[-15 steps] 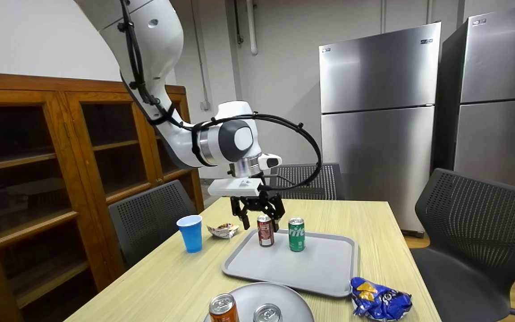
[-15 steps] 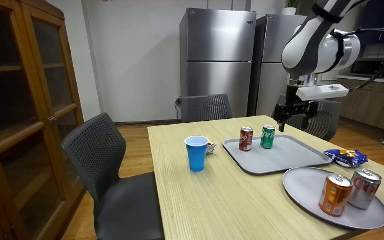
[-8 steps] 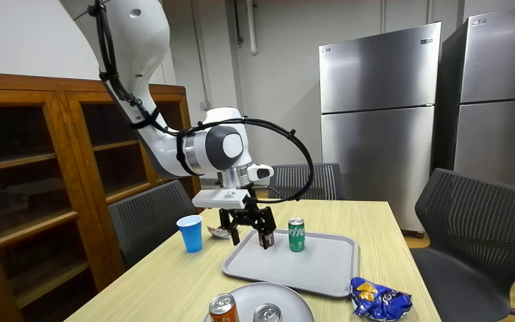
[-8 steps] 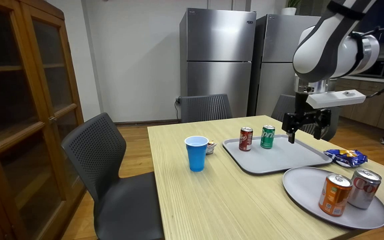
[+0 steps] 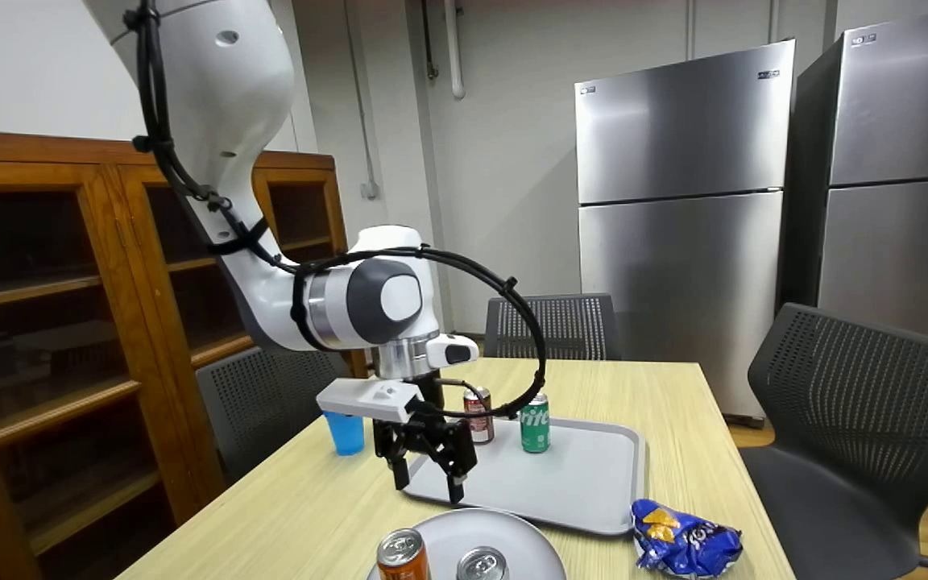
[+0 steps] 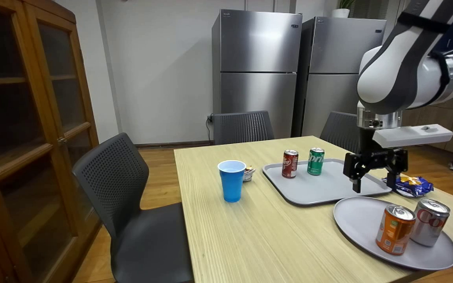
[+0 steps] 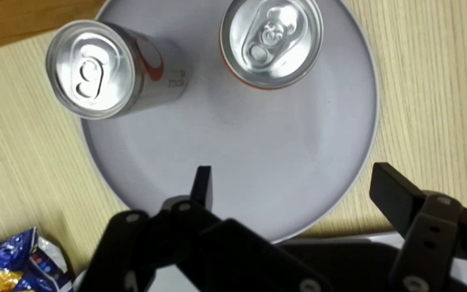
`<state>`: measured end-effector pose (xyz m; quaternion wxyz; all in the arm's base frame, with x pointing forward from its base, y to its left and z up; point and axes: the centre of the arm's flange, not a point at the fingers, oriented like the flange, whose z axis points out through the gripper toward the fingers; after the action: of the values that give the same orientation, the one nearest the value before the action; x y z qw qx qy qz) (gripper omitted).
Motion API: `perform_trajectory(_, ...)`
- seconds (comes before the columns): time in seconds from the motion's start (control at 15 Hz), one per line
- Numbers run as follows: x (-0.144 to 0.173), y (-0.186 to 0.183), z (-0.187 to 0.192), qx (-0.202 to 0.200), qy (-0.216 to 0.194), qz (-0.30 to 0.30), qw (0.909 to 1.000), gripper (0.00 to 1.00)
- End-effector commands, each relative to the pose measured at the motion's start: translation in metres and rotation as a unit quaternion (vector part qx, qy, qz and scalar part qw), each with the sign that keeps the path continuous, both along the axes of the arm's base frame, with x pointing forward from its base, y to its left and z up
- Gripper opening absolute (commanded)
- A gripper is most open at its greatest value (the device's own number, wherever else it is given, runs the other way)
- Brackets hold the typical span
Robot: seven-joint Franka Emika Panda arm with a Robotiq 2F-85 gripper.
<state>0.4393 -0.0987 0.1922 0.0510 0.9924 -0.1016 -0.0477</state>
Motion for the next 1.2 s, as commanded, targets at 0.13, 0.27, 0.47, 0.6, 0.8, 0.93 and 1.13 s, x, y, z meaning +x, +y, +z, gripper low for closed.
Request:
perform_trajectory(0.13,-0.033,0.013,-0.007,-0.002,0.011,-0.024,0.9997,1.00)
perform_trajectory(0.27,-0.041,0.014,-0.011,-0.002,0.018,-0.028,0.9994,1.00)
perform_trajectory(0.47,-0.051,0.015,-0.015,-0.003,0.025,-0.038,0.9989,1.00)
perform_trajectory(0.6,-0.057,0.015,-0.017,-0.003,0.028,-0.045,0.9986,1.00)
perform_trajectory(0.8,-0.067,0.014,-0.019,-0.003,0.034,-0.053,0.9980,1.00)
perform_trajectory(0.93,-0.071,0.014,-0.020,-0.004,0.038,-0.057,0.9977,1.00)
perform_trajectory(1.13,-0.076,0.012,-0.020,-0.006,0.040,-0.060,0.9974,0.87)
